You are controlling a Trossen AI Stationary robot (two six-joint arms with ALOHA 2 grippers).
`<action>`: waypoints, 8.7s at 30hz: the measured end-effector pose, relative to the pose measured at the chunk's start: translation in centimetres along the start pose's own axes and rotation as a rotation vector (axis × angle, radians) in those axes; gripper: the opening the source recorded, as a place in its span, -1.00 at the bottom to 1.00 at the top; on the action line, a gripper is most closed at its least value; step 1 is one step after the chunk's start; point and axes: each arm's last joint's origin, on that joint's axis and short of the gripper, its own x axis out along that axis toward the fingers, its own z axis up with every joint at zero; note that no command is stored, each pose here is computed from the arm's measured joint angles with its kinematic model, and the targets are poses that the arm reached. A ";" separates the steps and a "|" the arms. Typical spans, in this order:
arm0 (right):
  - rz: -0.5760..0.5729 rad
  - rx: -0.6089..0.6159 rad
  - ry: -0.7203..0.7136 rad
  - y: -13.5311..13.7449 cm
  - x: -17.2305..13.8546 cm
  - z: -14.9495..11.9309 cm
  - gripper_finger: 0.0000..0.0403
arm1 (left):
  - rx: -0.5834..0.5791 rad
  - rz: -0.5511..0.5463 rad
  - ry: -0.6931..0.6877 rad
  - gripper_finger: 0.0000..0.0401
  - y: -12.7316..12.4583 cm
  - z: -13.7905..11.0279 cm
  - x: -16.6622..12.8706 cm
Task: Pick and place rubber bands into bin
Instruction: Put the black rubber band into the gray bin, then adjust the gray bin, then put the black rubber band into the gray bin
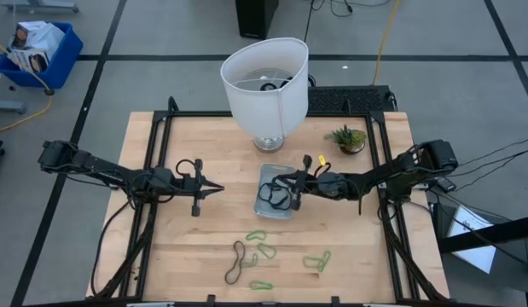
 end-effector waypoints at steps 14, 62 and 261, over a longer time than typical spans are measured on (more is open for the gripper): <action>0.060 0.091 0.023 0.2 0.0 -0.3 -0.10 | 0.000 0.000 0.000 -0.86 0.0 0.0 0.0; 0.061 -0.065 0.423 2.3 0.6 6.8 -0.34 | -0.098 -0.055 0.080 -0.86 -0.3 -0.8 0.0; 0.370 0.099 -0.265 -7.1 -11.3 0.2 -1.00 | -0.136 0.605 0.471 -0.99 -10.2 8.4 -0.4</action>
